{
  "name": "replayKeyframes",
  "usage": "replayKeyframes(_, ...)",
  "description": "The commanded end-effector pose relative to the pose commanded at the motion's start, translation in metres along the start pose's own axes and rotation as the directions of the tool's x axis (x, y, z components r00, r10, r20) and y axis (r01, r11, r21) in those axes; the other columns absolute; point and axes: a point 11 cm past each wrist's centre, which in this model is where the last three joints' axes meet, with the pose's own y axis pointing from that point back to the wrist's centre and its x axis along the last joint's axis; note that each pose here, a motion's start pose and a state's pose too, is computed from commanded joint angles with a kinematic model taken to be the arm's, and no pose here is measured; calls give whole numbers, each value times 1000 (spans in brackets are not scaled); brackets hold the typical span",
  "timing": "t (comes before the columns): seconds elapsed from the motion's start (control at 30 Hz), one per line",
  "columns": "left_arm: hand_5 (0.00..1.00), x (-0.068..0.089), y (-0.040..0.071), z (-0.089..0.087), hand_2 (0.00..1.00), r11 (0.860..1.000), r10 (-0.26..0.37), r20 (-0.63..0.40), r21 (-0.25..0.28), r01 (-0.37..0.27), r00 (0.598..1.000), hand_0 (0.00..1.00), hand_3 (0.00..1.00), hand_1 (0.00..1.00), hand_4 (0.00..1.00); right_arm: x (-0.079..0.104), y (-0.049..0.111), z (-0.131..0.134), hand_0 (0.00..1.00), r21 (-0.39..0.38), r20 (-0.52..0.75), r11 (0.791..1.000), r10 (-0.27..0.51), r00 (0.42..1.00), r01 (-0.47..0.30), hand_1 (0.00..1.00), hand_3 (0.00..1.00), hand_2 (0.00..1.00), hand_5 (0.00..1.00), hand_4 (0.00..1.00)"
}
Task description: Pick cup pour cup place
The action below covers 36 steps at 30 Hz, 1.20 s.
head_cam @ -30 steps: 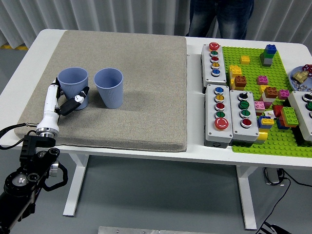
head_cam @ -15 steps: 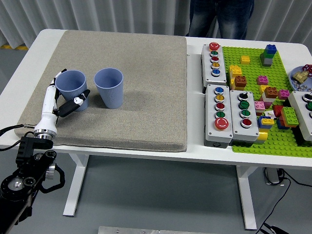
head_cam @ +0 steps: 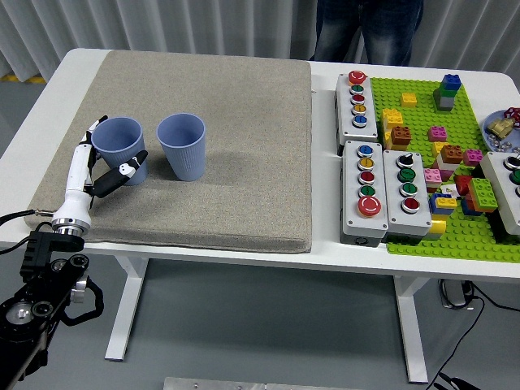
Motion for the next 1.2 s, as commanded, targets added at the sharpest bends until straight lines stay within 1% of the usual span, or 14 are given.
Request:
replayKeyframes(0.17, 417, 2, 4, 2, 973, 1000, -10, -2, -5, 10, 1000, 736, 993, 798, 940, 0, 0, 0, 764, 2, 3, 1000, 1, 1000, -1, 698, 604, 708, 319, 166)
replayKeyframes(0.2, 421, 2, 5, 2, 998, 1000, -11, -2, -5, 11, 1000, 762, 998, 824, 944, 0, 0, 0, 764, 2, 4, 1000, 1, 1000, -1, 698, 603, 707, 317, 167)
replayKeyframes(0.53, 421, 14, 10, -3, 998, 1000, 2, -1, 13, -2, 1000, 780, 998, 841, 948, 0, 0, -1, 764, 4, 5, 1000, 1, 1000, -1, 698, 603, 707, 314, 167)
replayKeyframes(0.6, 432, 16, 12, -4, 998, 1000, -1, 4, 14, 1, 1000, 799, 998, 851, 952, 0, 0, -1, 764, 3, 4, 1000, 2, 1000, -2, 698, 602, 707, 314, 166)
replayKeyframes(0.73, 432, 21, 17, -4, 998, 1000, 1, 10, 11, -1, 1000, 799, 998, 851, 952, 1, 0, -1, 764, 2, 4, 1000, 1, 1000, -1, 698, 602, 707, 314, 166)
replayKeyframes(0.87, 436, 30, 24, -2, 998, 1000, 16, 18, 3, -16, 1000, 798, 998, 853, 958, 1, 1, -2, 764, 3, 4, 1000, 0, 1000, 0, 698, 602, 707, 314, 166)
replayKeyframes(0.93, 436, 40, 31, 0, 998, 1000, 29, 28, -7, -29, 999, 798, 998, 853, 958, 1, 1, -2, 764, 2, 2, 1000, 0, 1000, 0, 698, 602, 707, 314, 166)
replayKeyframes(0.97, 436, 43, 32, 1, 998, 999, 34, 30, -10, -34, 999, 798, 998, 853, 958, 1, 1, -2, 764, 2, 2, 1000, 0, 1000, 0, 698, 602, 707, 314, 166)
replayKeyframes(1.0, 453, 48, 35, 3, 998, 999, 42, 32, -17, -42, 999, 788, 998, 853, 970, 1, 1, -1, 764, 1, 2, 1000, 0, 1000, 0, 698, 601, 706, 312, 165)
replayKeyframes(1.03, 453, 55, 39, 6, 998, 998, 54, 32, -25, -54, 998, 788, 998, 853, 970, 1, 1, -1, 764, -1, 2, 1000, 1, 1000, -1, 698, 601, 706, 312, 165)
replayKeyframes(1.1, 453, 61, 42, 10, 998, 997, 67, 29, -38, -66, 997, 788, 998, 853, 970, 2, 0, 0, 764, -4, 1, 1000, 1, 1000, -1, 698, 601, 706, 312, 165)
replayKeyframes(1.17, 453, 68, 47, 20, 998, 995, 78, 27, -65, -76, 997, 788, 998, 853, 970, 2, 0, 2, 764, -10, -2, 1000, 3, 1000, -3, 698, 601, 706, 312, 165)
replayKeyframes(1.2, 461, 69, 48, 24, 998, 994, 78, 26, -78, -76, 997, 791, 998, 849, 976, 2, 0, 3, 764, -11, -2, 1000, 4, 1000, -4, 698, 601, 706, 310, 165)
